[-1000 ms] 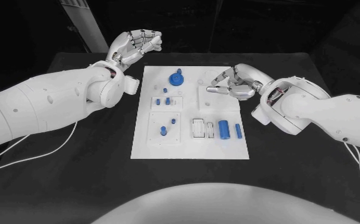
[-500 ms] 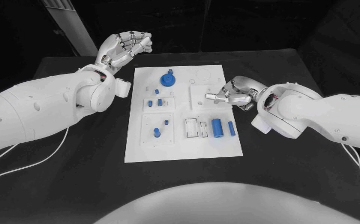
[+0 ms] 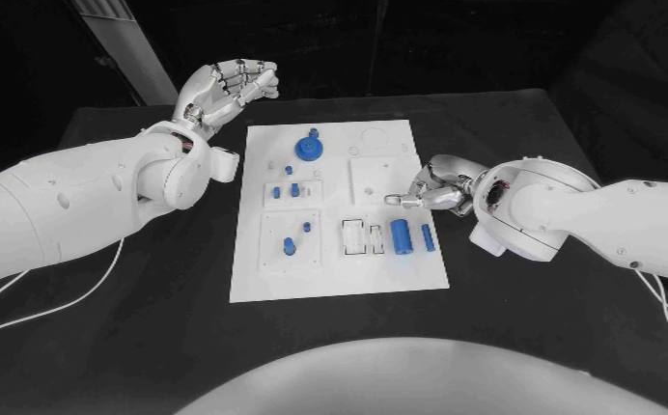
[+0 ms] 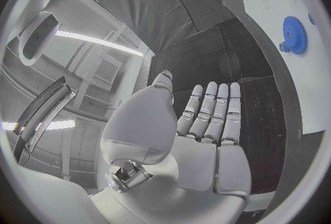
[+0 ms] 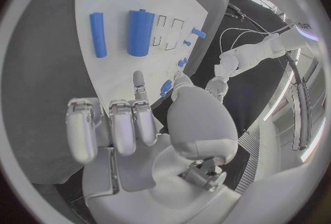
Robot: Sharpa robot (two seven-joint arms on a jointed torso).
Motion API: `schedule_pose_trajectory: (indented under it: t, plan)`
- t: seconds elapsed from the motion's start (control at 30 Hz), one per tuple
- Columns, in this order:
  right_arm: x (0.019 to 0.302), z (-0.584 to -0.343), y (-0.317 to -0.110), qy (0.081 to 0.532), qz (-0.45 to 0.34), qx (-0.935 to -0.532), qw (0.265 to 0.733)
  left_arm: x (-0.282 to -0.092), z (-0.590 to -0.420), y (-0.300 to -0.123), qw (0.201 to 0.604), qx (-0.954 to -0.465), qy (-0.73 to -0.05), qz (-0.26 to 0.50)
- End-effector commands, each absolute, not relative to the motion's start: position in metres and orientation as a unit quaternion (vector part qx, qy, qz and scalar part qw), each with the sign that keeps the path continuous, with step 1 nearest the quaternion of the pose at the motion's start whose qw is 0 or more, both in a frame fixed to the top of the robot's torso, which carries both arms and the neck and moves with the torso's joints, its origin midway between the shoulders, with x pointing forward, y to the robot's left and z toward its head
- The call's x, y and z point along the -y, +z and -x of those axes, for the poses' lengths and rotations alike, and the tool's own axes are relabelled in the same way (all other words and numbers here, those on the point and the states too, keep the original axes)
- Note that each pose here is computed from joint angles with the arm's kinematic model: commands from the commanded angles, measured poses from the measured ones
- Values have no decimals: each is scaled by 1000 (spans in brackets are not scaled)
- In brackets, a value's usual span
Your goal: Assemble the parts on the task board
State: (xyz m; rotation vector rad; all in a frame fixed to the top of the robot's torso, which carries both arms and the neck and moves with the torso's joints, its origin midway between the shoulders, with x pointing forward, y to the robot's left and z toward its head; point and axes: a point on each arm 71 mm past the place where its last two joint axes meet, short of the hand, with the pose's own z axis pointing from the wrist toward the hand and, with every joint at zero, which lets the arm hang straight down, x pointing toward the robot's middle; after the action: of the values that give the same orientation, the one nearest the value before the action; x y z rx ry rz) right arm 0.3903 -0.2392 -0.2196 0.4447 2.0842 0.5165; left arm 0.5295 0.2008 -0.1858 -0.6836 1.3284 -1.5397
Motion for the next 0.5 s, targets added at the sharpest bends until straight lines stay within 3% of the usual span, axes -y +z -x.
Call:
schedule_pose_trajectory:
  t: [0.03,0.5]
  plan:
    - [240,-389,-220,183,-167,-854,457,-200,-526,-176,492,-497,-671,245]
    - [240,-386,-224,148,-144,-873,441,-201,-525,-177,492,-498,-671,246]
